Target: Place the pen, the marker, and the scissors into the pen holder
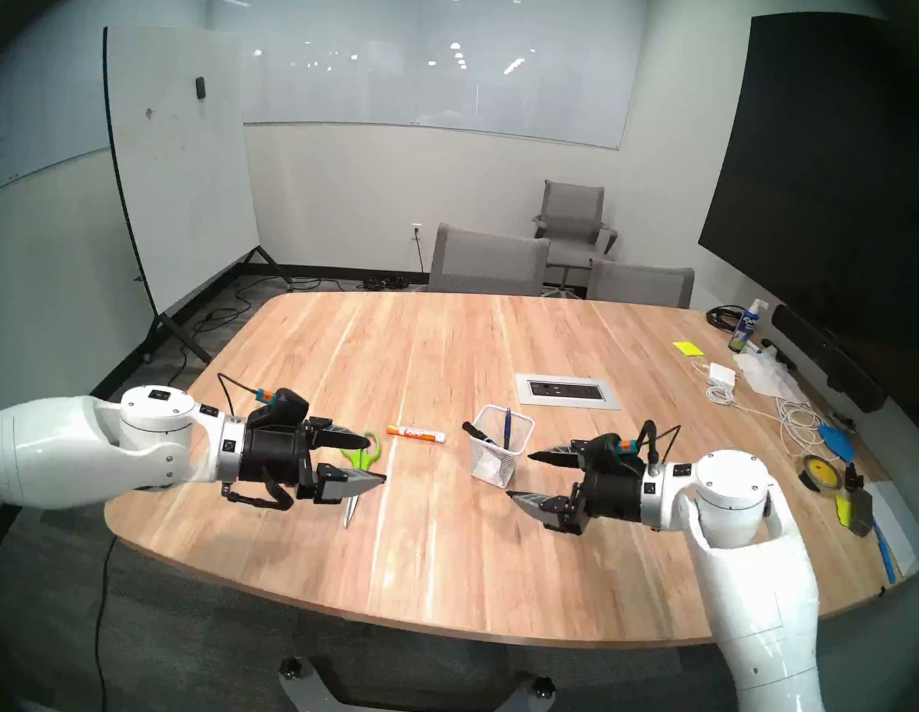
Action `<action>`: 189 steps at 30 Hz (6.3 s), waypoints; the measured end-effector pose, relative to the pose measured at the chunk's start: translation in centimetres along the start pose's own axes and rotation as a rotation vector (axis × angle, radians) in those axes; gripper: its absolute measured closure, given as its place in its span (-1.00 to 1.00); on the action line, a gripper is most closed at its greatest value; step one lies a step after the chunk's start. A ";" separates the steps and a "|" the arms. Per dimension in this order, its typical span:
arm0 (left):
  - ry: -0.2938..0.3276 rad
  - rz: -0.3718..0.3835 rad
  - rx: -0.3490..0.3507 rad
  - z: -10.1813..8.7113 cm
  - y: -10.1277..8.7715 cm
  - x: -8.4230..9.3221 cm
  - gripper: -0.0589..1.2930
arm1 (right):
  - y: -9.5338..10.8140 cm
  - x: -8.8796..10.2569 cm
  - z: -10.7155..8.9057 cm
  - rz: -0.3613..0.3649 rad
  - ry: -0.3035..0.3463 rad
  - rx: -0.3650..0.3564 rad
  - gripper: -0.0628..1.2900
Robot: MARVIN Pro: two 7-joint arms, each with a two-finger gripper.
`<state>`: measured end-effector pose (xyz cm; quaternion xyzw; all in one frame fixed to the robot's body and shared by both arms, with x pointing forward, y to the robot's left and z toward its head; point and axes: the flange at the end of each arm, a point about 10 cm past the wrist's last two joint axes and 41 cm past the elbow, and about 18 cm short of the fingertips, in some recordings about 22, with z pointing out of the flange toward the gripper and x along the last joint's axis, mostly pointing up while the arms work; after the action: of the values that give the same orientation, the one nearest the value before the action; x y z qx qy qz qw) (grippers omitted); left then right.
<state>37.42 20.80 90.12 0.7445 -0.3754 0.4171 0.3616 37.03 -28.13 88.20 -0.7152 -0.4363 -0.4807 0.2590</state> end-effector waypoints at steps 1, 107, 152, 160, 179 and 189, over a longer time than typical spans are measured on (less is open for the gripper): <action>-0.007 -0.004 0.005 0.1 -0.1 0.0 -0.92 | 0.0 0.0 0.0 0.000 0.000 0.000 -0.86; -0.383 -0.312 0.262 4.7 -10.2 -0.9 -0.92 | 0.0 0.0 0.0 0.000 0.000 0.001 -0.87; -0.442 -0.321 0.331 4.2 -13.4 -0.4 -0.92 | 0.0 0.0 0.0 -0.001 0.000 0.001 -0.86; -0.462 -0.321 0.344 4.0 -13.5 0.4 -0.92 | 0.0 0.0 0.0 -0.001 0.000 0.001 -0.86; -0.532 -0.332 0.397 2.7 -15.3 0.9 -0.92 | 0.0 0.0 0.0 -0.001 0.000 0.001 -0.87; -0.580 -0.326 0.421 3.3 -16.3 1.0 -0.92 | 0.0 0.0 0.0 -0.001 0.000 0.001 -0.87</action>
<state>52.93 25.15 86.02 0.9392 -0.2450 0.1943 0.1415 37.03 -28.13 88.21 -0.7149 -0.4368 -0.4806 0.2593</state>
